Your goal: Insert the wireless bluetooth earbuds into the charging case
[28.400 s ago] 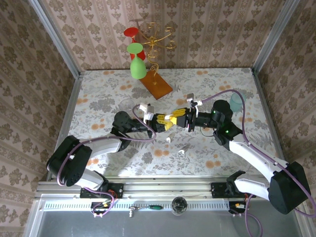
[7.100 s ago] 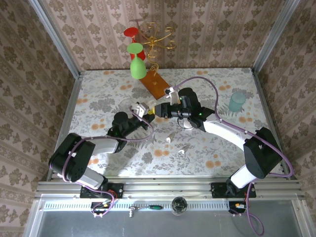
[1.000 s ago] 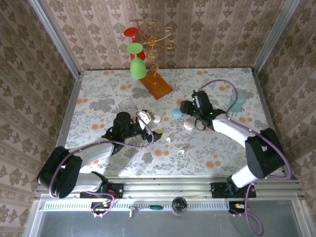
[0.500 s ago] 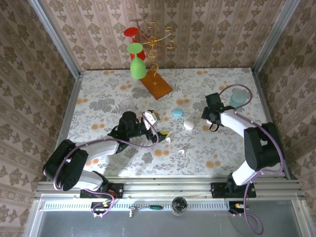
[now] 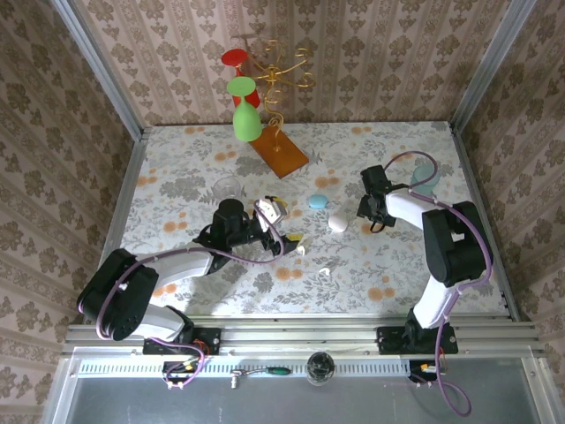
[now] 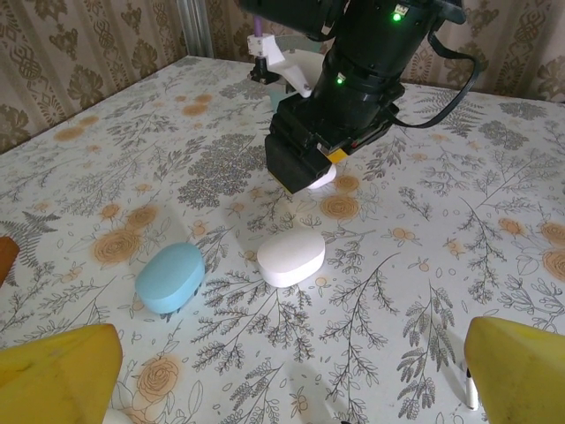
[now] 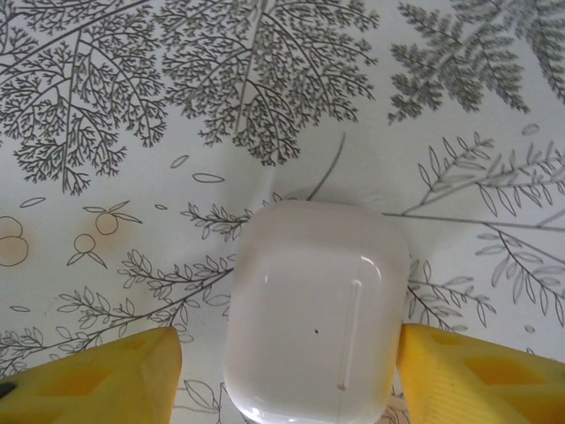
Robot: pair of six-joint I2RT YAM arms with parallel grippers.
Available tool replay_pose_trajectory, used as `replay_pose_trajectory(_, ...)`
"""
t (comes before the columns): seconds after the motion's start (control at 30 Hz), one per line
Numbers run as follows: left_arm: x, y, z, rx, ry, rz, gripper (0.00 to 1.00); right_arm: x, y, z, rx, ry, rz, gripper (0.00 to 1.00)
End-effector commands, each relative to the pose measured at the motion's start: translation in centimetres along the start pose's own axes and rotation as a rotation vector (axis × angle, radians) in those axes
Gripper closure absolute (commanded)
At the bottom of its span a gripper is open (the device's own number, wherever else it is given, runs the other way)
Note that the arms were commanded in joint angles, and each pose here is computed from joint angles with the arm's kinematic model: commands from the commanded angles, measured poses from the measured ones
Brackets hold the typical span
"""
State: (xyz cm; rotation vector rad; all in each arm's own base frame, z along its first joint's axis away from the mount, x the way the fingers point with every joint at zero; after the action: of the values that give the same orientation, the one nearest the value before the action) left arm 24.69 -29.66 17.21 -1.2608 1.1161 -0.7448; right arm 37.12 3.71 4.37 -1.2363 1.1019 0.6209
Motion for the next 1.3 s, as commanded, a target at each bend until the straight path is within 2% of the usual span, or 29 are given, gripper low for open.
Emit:
replay_pose_trajectory(0.0, 0.2, -1.0, 0.0, 0.025, -0.003, -0.043, 0.00, 0.4, -0.1, -0.1, -0.001, 0.008, 0.031, 0.40)
replay_pose_trajectory(0.27, 0.0, -1.0, 0.3, 0.013, -0.027, -0.034, 0.00, 1.1, 0.5, 0.5, -0.028, -0.014, 0.115, 0.52)
replay_pose_trajectory(0.4, 0.0, -0.8, 0.7, -0.002, -0.054, -0.028, 0.00, 0.7, 0.3, 0.6, -0.042, -0.029, 0.098, 0.55)
replay_pose_trajectory(0.5, -0.1, -0.4, 1.4, -0.026, -0.097, 0.000, 0.00, -0.6, -0.4, 1.1, -0.084, -0.072, 0.036, 0.56)
replay_pose_trajectory(0.67, -0.5, 1.1, 3.6, -0.122, -0.217, 0.149, 0.00, -3.5, -1.5, 2.6, -0.183, -0.222, -0.100, 0.57)
replay_pose_trajectory(0.77, -1.1, 1.5, 4.6, -0.238, -0.273, 0.215, 0.05, -5.6, -1.9, 3.9, -0.266, -0.318, -0.174, 0.57)
replay_pose_trajectory(0.87, -2.3, 2.1, 4.6, -0.368, -0.303, 0.262, 0.06, -7.3, -2.1, 4.9, -0.334, -0.347, -0.214, 0.56)
replay_pose_trajectory(0.97, -3.7, 2.4, 3.7, -0.457, -0.286, 0.267, 0.02, -9.4, -2.0, 6.5, -0.424, -0.413, -0.279, 0.56)
replay_pose_trajectory(1.03, -4.5, 2.0, 2.9, -0.448, -0.249, 0.247, 0.00, -10.7, -1.9, 7.7, -0.495, -0.457, -0.325, 0.56)
replay_pose_trajectory(1.1, -5.6, 1.4, 3.0, -0.490, -0.292, 0.231, 0.00, -12.0, -1.4, 9.1, -0.586, -0.482, -0.364, 0.56)
replay_pose_trajectory(1.2, -6.0, -0.7, 1.5, -0.440, -0.181, 0.179, 0.00, -13.8, -0.4, 11.1, -0.735, -0.516, -0.424, 0.56)
replay_pose_trajectory(1.27, -6.1, -1.2, 2.1, -0.480, -0.195, 0.155, 0.00, -14.9, 0.4, 12.3, -0.830, -0.551, -0.462, 0.56)
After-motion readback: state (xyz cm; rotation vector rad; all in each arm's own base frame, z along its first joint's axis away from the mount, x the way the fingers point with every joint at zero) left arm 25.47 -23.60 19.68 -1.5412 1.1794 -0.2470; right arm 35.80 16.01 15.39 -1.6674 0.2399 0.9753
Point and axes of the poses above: each hand's point on the last joint's axis, 136 mm out from that joint toward the fingers, its own x axis out along the fingers, its own z axis along the line the jaws close on, y = z × x, the point moved 2 cm from there along -x, back along the fingers, and after that the axes turned 6 degrees about -x, right-handed, at the moved point
